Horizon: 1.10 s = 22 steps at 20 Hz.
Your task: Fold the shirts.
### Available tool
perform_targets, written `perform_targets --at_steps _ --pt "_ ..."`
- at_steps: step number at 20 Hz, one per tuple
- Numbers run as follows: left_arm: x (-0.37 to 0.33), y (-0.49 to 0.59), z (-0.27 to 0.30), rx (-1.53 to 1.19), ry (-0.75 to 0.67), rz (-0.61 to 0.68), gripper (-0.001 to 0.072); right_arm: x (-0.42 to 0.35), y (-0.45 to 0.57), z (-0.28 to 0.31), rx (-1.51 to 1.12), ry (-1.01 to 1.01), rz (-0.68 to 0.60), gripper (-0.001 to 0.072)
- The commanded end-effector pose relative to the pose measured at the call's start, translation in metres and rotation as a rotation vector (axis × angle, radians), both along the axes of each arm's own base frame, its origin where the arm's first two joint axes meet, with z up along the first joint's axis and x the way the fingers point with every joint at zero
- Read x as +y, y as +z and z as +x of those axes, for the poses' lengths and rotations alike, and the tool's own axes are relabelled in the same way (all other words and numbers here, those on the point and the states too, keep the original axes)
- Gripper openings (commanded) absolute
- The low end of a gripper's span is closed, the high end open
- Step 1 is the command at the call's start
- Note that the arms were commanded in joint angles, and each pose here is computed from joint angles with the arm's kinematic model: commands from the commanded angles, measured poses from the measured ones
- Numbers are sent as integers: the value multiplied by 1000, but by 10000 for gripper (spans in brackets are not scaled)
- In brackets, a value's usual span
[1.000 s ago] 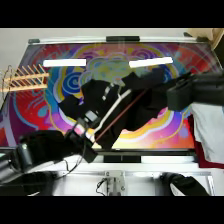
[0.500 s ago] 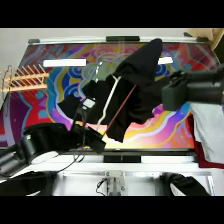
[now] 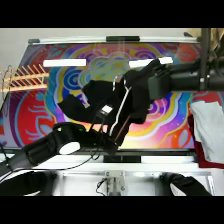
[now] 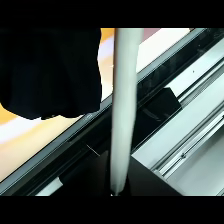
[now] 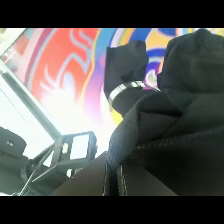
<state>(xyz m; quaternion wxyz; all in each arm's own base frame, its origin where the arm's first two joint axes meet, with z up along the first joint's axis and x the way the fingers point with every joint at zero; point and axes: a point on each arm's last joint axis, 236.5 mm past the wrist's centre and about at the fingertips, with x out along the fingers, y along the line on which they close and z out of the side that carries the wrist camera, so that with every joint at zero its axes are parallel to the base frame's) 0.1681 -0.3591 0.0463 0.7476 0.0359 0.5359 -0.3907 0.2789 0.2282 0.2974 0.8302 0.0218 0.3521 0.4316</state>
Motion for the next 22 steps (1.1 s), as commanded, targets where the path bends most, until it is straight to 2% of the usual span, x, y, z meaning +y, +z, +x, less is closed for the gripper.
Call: perform_targets --at_steps 1,5,7,8,11,15,18,20,22 --pt "-3 -5 -17 24 -105 13 57 -2 -2 7 -32 -2 -23 73" --pt "44 -23 -40 -3 -312 267 57 -15 -10 16 -59 -35 -90 73" --pt "53 -19 -34 -86 -394 334 57 -17 -11 18 -62 -40 -98 73" --pt "50 -12 -27 -124 -389 328 57 -16 -11 17 -60 -38 -95 72" --pt "18 16 -2 -232 -336 201 58 -12 -8 14 -54 -23 -74 73" --pt "-1 37 42 -240 -135 89 57 2 2 3 -37 24 -4 73" --pt "-6 56 73 -247 -3 7 57 3 2 3 -36 25 -1 73" --pt "-3 58 75 -253 -12 19 57 0 1 5 -41 16 -13 73" --pt "12 44 63 -233 -89 110 57 -4 -2 9 -51 1 -34 73"
